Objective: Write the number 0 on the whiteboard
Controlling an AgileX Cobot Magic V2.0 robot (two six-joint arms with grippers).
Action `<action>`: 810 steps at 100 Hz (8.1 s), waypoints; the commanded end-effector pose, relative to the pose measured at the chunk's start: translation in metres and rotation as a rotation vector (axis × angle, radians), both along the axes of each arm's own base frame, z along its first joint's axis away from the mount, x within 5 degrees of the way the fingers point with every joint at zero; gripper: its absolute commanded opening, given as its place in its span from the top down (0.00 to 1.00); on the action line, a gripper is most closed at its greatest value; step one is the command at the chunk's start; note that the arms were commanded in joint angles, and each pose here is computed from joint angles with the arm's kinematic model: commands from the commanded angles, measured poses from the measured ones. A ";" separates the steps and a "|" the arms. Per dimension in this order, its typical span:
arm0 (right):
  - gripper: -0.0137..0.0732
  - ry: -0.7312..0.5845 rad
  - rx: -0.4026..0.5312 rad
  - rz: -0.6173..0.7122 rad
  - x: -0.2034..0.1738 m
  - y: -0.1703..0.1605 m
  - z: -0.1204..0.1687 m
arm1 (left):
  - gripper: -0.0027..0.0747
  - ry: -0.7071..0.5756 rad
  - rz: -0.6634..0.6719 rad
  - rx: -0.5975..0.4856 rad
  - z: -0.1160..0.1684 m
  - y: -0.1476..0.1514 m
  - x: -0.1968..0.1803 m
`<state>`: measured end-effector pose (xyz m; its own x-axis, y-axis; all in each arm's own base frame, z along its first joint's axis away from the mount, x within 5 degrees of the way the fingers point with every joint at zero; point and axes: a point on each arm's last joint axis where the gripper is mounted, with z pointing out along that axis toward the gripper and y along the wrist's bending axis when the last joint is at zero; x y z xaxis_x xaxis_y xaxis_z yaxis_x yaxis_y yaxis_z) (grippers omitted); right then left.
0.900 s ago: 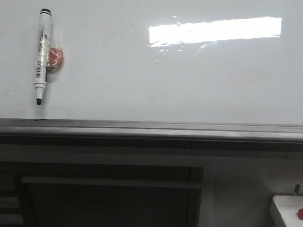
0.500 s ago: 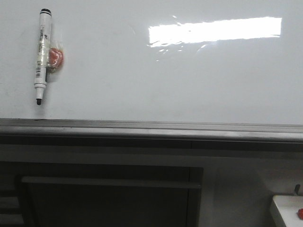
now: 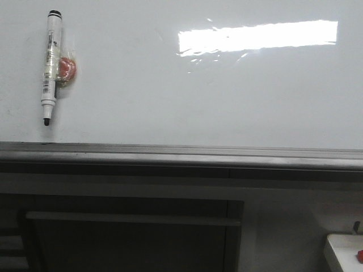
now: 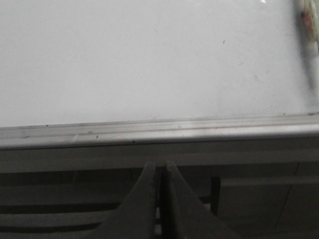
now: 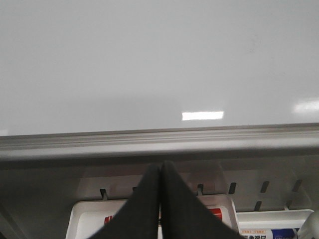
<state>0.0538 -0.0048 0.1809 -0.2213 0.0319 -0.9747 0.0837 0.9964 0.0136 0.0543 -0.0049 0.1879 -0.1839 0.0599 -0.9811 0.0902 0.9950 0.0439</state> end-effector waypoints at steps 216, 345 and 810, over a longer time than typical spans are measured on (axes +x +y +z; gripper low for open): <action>0.90 0.026 0.208 0.048 0.009 0.008 0.099 | 0.43 -0.094 -0.342 -0.185 0.076 -0.070 0.091; 0.90 0.053 0.231 0.096 0.006 0.013 0.103 | 0.99 0.040 -0.370 -0.230 0.018 -0.131 0.135; 0.92 0.116 -0.258 1.043 0.213 0.236 0.189 | 0.99 -0.559 -0.384 0.048 0.129 -0.034 0.018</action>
